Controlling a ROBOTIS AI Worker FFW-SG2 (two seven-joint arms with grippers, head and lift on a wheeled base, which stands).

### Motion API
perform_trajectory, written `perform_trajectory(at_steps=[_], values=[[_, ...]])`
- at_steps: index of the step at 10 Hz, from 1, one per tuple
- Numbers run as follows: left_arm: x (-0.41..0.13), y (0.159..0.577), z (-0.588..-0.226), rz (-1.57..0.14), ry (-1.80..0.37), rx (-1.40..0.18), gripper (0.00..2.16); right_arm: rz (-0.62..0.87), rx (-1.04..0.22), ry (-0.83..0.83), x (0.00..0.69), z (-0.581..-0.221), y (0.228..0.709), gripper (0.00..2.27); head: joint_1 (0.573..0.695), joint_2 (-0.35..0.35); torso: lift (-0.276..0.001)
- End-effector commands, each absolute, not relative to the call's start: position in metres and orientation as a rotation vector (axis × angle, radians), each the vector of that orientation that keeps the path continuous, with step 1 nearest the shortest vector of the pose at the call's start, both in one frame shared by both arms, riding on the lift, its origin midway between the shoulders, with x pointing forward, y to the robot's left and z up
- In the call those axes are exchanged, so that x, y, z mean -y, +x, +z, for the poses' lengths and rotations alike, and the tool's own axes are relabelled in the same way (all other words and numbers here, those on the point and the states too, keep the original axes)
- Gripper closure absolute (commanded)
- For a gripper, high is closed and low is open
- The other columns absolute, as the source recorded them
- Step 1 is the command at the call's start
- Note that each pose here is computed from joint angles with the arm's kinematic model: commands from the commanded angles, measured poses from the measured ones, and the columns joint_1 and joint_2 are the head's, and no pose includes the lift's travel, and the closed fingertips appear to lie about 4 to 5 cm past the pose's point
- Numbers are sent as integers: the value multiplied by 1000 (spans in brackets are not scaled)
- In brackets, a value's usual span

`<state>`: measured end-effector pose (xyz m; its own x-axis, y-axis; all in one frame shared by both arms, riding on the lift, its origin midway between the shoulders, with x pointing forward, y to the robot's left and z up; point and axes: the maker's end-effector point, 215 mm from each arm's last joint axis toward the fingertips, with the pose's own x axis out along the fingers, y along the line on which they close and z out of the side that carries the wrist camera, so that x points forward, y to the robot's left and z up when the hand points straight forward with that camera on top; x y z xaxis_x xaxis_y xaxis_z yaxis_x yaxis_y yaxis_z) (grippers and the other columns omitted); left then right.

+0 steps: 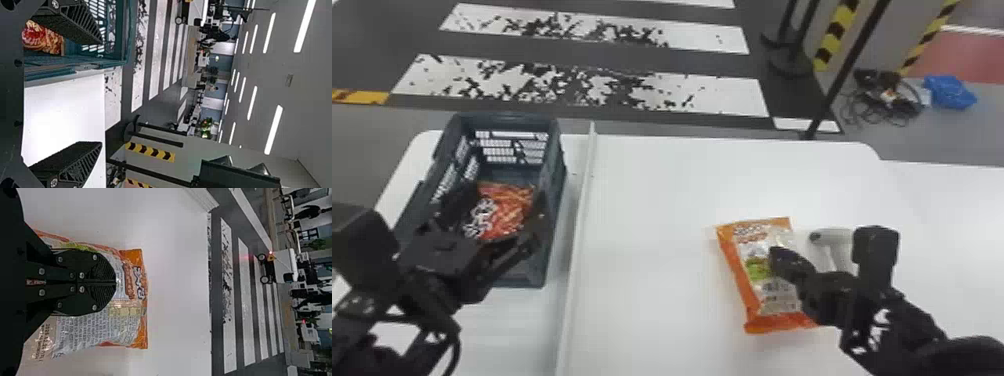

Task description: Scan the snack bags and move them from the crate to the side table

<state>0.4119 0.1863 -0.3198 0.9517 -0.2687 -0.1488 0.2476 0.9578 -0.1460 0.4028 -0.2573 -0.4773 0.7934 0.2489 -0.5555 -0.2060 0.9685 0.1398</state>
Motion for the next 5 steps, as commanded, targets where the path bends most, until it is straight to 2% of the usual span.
perform_trajectory(at_steps=[1, 5], values=[[-186, 412, -320, -263, -126, -168, 83, 200, -592, 97, 283, -468, 404, 2240, 695, -94, -87], [-183, 414, -322, -273, -136, -167, 83, 117, -617, 101, 336, -479, 396, 2240, 695, -177, -87]])
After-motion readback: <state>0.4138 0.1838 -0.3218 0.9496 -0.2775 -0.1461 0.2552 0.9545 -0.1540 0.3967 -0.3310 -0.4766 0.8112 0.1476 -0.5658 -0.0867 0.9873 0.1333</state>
